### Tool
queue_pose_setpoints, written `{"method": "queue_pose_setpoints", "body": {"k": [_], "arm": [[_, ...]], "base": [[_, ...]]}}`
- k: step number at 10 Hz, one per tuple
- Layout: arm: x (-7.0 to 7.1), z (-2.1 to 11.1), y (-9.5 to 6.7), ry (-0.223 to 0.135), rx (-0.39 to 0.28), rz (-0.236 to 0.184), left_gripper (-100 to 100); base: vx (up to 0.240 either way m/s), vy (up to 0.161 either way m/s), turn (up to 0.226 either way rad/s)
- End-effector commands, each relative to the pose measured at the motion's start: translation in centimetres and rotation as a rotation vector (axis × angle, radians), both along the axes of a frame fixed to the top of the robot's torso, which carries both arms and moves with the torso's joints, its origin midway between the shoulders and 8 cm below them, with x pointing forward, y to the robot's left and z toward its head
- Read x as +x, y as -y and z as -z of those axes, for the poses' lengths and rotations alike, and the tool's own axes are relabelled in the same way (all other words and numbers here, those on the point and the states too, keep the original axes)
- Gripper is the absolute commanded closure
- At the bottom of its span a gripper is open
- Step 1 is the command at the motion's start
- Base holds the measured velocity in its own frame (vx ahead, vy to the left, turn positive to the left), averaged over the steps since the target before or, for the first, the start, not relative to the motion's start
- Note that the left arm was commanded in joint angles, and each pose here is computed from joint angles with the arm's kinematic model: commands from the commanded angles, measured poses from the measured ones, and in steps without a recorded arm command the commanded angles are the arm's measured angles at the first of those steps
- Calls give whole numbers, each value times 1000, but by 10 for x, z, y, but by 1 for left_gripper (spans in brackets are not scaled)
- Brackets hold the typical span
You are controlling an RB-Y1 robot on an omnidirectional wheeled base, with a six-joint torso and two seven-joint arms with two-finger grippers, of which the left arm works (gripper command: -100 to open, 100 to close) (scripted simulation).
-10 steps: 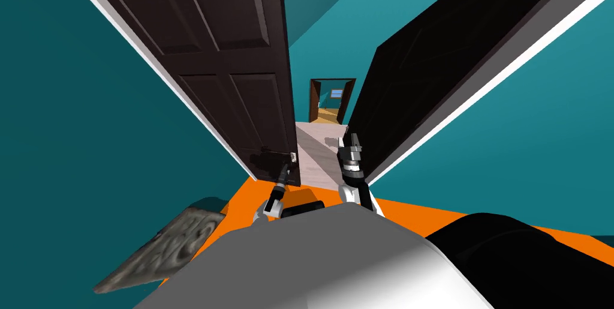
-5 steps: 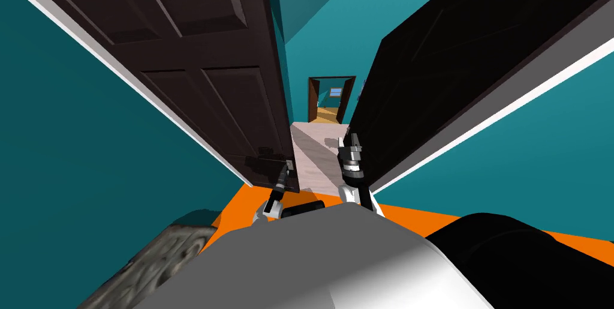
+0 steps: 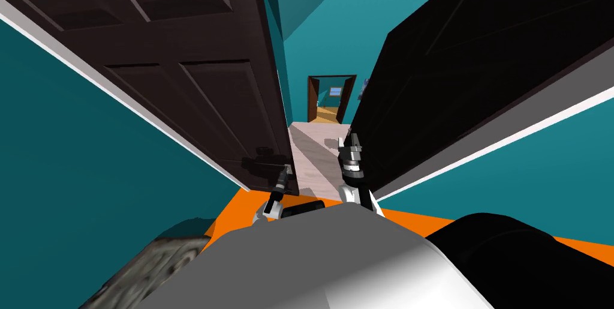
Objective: Push the door open
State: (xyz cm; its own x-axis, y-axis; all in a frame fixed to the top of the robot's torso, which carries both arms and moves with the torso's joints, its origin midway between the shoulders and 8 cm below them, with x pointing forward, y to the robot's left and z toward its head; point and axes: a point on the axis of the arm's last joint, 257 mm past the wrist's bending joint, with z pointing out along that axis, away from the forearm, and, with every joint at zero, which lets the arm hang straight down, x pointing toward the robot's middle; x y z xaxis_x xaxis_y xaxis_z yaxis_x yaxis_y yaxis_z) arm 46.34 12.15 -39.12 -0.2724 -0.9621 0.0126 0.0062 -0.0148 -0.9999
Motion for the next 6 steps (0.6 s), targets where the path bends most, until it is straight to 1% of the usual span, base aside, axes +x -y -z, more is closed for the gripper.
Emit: {"method": "queue_pose_setpoints", "body": {"k": [1, 5, 6], "arm": [[0, 0, 0, -1, 1, -1, 100], [0, 0, 0, -1, 1, -1, 100], [2, 2, -8, -5, 5, -18, 100]], "base": [[-28, 1, -9], [-8, 1, 1], [83, -61, 33]]}}
